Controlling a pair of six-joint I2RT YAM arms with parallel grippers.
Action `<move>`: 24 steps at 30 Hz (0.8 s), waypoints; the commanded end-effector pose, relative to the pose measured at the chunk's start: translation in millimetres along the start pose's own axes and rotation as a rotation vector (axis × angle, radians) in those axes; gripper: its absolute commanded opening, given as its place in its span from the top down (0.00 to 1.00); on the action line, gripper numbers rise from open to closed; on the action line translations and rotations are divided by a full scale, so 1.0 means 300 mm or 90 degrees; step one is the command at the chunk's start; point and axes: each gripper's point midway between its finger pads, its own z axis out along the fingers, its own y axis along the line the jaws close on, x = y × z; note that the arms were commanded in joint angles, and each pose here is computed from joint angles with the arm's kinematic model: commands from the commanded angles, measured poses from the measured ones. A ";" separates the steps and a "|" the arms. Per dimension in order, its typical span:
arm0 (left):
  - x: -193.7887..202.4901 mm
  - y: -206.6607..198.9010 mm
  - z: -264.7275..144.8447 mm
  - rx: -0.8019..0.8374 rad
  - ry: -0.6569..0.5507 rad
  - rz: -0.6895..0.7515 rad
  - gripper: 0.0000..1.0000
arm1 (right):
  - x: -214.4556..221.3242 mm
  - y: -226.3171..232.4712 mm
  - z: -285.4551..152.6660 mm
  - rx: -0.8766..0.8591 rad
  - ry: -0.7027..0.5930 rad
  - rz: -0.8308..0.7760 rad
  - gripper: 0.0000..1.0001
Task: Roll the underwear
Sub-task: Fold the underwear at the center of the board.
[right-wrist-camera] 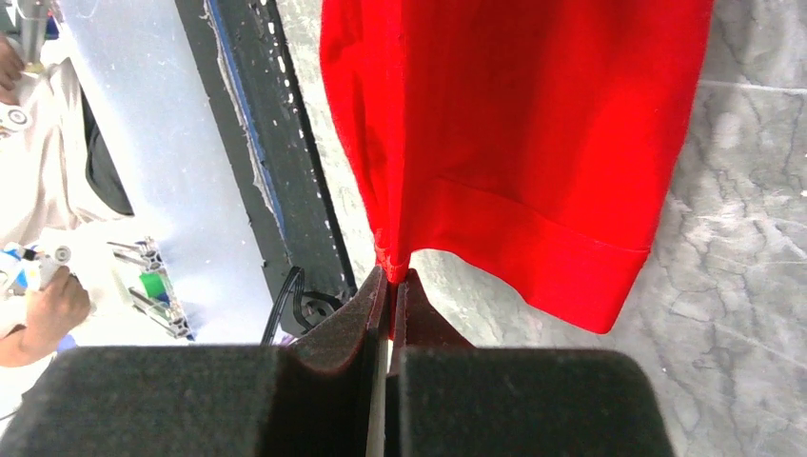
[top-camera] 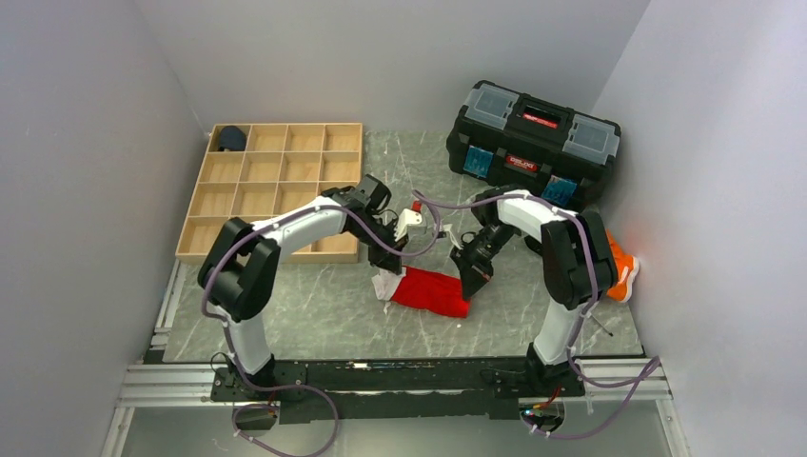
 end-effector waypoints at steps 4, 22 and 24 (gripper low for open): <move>-0.009 0.041 0.021 0.029 -0.003 -0.047 1.00 | -0.033 -0.043 -0.015 -0.013 -0.021 0.013 1.00; 0.018 0.162 0.058 -0.024 0.028 -0.096 1.00 | -0.016 -0.166 -0.024 -0.024 -0.018 0.053 1.00; 0.022 0.176 0.063 -0.031 0.032 -0.101 1.00 | -0.013 -0.174 -0.023 -0.024 -0.017 0.056 1.00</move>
